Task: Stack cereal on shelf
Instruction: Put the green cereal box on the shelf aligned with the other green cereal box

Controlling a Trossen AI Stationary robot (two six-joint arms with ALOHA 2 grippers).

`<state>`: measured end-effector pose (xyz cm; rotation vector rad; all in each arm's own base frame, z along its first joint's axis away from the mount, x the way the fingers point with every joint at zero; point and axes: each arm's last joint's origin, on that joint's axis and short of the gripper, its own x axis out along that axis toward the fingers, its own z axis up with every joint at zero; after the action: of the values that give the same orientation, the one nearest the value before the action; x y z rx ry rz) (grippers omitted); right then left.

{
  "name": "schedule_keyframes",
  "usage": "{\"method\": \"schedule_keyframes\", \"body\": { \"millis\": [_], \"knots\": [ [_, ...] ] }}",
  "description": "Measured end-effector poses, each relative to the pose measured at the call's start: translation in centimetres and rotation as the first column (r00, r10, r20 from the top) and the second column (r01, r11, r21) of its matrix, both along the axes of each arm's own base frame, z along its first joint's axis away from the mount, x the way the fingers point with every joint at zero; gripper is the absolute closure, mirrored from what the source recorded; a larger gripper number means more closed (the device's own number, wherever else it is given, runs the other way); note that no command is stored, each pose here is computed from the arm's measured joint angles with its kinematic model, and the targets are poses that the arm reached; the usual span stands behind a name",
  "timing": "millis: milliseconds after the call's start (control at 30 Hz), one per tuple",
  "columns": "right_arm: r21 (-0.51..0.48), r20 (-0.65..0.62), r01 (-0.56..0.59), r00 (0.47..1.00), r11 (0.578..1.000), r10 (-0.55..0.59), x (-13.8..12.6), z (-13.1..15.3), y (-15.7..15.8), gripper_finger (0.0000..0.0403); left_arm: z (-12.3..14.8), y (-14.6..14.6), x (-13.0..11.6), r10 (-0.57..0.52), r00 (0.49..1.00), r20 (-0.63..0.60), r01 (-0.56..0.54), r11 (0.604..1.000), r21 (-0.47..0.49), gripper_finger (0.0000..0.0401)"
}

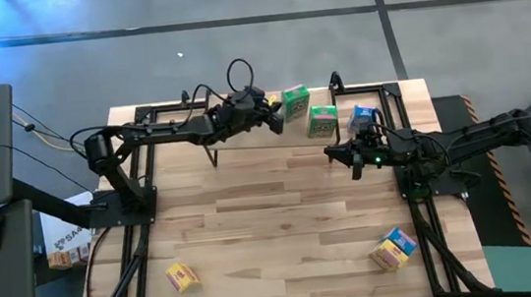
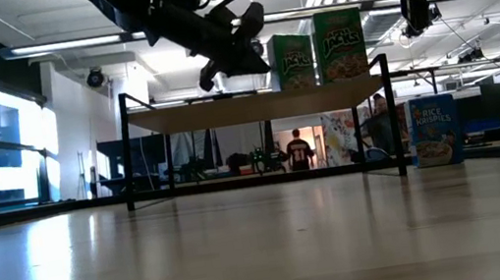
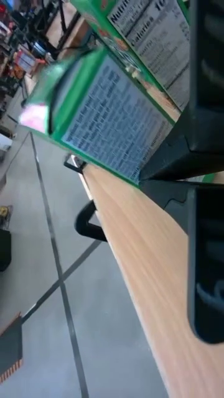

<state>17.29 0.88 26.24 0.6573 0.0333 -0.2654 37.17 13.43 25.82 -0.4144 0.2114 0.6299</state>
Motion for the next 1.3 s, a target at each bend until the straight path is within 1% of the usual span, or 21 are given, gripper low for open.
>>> {"method": "schedule_keyframes", "body": {
  "millis": [133,467,600,867,1000,1133,1300],
  "knots": [
    [0.000,0.000,0.000,1.000,1.000,0.000,0.0,0.0,0.0,0.0403,0.1,0.0,0.0,0.000,1.000,0.008,0.000,1.000,0.003,0.0401],
    [0.000,0.000,0.000,1.000,1.000,0.000,0.0,0.0,0.0,0.0403,0.6,0.1,0.2,-0.007,0.997,0.071,0.005,1.000,0.019,0.0401],
    [0.003,0.001,0.000,1.000,1.000,0.000,0.0,0.0,0.0,0.0403,0.8,0.0,0.3,-0.018,0.994,0.106,0.018,1.000,0.002,0.0401],
    [-0.010,0.050,-0.014,0.999,1.000,0.014,0.0,0.5,0.0,0.0403,-0.9,0.1,1.2,-0.029,0.994,0.103,0.032,0.999,-0.034,0.0401],
    [-0.009,0.053,-0.015,0.998,1.000,0.015,0.0,0.5,0.0,0.0403,-1.6,0.1,1.5,-0.030,0.994,0.104,0.036,0.998,-0.061,0.0401],
    [-0.007,0.063,-0.038,0.997,0.999,0.038,0.0,0.6,0.1,0.0403,-1.6,0.3,1.5,-0.024,0.994,0.107,0.031,0.997,-0.067,0.0401],
    [-0.012,0.143,-0.112,0.983,0.994,0.113,0.1,1.4,0.3,0.0403,-1.6,0.2,1.5,-0.028,0.993,0.112,0.037,0.997,-0.073,0.0401]
  ]
}}
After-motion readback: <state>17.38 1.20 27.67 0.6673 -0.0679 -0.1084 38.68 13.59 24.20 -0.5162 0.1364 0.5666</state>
